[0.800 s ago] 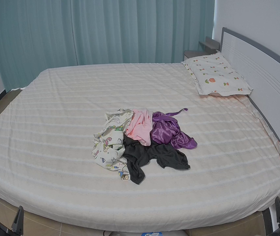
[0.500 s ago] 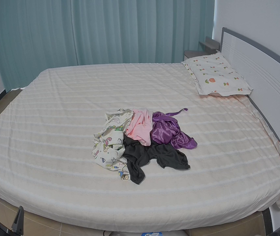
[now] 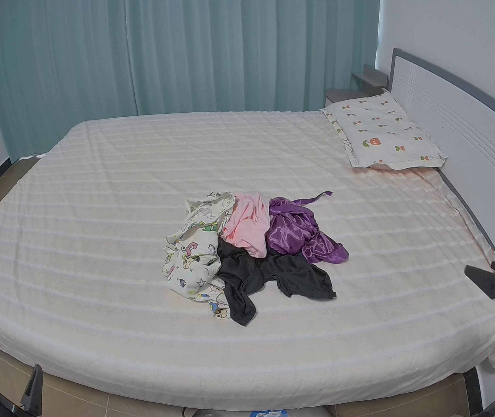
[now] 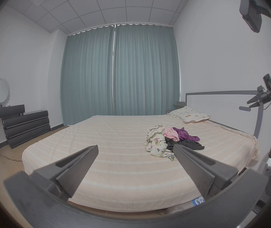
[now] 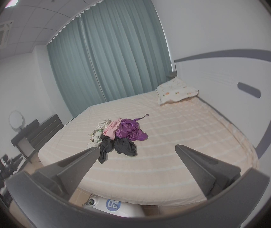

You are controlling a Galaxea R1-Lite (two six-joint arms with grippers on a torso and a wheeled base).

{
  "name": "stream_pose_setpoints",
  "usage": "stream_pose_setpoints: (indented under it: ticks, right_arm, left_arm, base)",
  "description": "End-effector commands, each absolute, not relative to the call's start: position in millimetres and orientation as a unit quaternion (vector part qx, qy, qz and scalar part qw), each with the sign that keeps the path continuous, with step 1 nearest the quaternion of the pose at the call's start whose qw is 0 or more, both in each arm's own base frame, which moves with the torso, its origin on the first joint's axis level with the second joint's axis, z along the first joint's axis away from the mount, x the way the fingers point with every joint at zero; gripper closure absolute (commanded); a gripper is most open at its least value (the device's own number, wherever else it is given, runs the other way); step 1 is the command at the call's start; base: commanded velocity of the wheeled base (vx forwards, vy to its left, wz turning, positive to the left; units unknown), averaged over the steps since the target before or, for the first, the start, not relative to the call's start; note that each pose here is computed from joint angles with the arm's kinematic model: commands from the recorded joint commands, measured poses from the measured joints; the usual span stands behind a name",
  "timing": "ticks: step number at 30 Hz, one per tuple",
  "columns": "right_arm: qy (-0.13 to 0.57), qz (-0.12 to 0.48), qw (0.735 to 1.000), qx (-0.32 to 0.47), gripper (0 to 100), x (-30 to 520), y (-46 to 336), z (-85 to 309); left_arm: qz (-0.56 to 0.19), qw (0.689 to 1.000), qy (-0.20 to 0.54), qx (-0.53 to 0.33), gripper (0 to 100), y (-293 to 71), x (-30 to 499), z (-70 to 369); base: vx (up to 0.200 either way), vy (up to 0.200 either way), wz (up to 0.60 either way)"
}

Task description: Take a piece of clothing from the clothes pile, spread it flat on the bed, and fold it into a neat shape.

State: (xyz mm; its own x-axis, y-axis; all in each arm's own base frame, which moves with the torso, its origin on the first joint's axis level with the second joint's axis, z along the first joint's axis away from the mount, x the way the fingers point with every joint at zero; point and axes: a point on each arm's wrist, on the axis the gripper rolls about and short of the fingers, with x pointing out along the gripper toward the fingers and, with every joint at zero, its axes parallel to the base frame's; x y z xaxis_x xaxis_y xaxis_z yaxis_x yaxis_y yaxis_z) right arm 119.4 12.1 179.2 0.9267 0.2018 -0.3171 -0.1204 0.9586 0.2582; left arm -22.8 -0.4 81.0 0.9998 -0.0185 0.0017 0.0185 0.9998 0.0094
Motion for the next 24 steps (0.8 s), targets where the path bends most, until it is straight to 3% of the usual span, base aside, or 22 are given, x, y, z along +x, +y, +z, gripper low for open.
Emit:
stream_pose_setpoints:
  ticks: [1, 10, 19, 21, 23, 24]
  right_arm:
    - [0.338, 0.058, 0.921, 0.184, 0, 314, 93, 69]
    - [0.340, 0.020, 0.917, 0.208, 0, 366, 140, 18]
    - [0.352, 0.016, 0.913, 0.204, 0, 383, 153, -23]
    - [0.351, 0.019, 0.913, 0.205, 0, 386, 156, -24]
    - [0.351, 0.021, 0.914, 0.205, 0, 390, 158, -28]
    - [0.352, 0.021, 0.913, 0.204, 0, 392, 160, -32]
  left_arm:
    - [-0.013, 1.000, 0.004, 0.005, 0, -1, -22, 77]
    - [-0.012, 1.000, 0.004, 0.006, 0, -1, -22, 77]
    - [-0.010, 1.000, 0.003, 0.005, 0, -1, -22, 77]
    - [-0.006, 1.000, -0.028, -0.011, 0, 0, -25, 92]
    - [-0.010, 0.993, -0.098, -0.066, 0, 0, -36, 145]
    - [-0.012, 0.991, -0.097, -0.086, 0, 0, -35, 161]
  base:
    - [0.000, 0.000, 0.00]
    - [0.000, 0.000, 0.00]
    - [0.000, 0.000, 0.00]
    - [0.000, 0.000, 0.00]
    - [0.000, 0.000, 0.00]
    - [0.000, 0.000, 0.00]
